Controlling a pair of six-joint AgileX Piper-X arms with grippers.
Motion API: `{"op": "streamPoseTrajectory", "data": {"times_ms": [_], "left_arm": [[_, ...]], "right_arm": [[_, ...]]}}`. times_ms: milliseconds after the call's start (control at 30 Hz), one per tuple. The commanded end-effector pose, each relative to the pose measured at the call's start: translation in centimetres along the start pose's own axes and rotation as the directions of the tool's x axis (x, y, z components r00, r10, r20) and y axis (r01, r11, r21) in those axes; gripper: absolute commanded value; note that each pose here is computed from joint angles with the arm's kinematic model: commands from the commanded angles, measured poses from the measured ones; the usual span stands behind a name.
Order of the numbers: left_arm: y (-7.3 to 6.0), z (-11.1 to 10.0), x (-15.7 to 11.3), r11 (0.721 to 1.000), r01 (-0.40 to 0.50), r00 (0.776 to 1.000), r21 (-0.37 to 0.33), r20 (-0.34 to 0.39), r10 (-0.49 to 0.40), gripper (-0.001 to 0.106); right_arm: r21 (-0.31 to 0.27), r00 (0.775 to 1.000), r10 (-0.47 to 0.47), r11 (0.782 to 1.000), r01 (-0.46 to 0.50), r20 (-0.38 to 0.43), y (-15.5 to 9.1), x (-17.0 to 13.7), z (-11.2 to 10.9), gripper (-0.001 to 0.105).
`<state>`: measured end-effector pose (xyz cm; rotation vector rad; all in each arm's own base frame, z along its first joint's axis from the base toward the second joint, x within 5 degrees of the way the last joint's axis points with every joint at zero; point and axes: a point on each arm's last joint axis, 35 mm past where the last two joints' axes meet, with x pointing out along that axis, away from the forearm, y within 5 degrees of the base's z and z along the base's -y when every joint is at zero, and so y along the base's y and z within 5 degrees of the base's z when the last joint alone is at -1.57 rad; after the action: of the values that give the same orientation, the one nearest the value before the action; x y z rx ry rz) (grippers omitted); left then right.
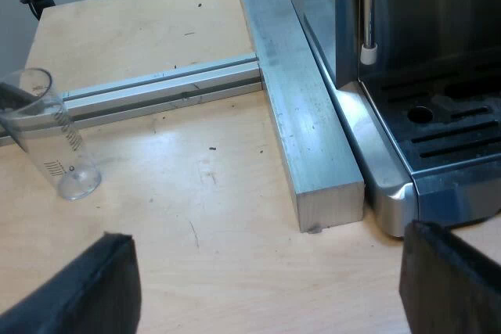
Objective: Put the handle in the coffee machine
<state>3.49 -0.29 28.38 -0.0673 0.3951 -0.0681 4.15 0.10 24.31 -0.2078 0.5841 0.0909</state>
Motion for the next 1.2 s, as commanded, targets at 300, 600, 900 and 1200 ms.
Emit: {"op": "streamPoseTrajectory", "data": {"times_ms": [300, 600, 900, 1200], "left_arm": [[0.0, 0.3, 0.1, 1.0, 0.002, 1.0, 0.016, 0.005, -0.002, 0.069], [-0.2, 0.9, -0.7, 0.995, 0.036, 0.999, 0.092, 0.015, -0.038, 0.069], [-1.0, 2.4, -2.5, 0.969, 0.218, 0.972, 0.12, 0.068, -0.227, 0.069], [-1.8, 3.8, -2.5, 0.895, 0.424, 0.903, 0.142, 0.017, -0.43, 0.069]], "right_arm": [[0.038, 1.0, -0.002, 0.999, 0.002, 0.017, -0.1, -0.1, 0.3, 0.074], [0.033, 0.998, 0.012, 0.999, -0.014, 0.057, -0.1, -1.2, 1.2, 0.074], [-0.009, 0.996, 0.063, 0.998, -0.064, -0.062, -0.4, -3.3, 2.8, 0.074], [-0.08, 0.955, 0.15, 0.981, -0.176, -0.257, -0.7, -3.4, 5.2, 0.074]]}}
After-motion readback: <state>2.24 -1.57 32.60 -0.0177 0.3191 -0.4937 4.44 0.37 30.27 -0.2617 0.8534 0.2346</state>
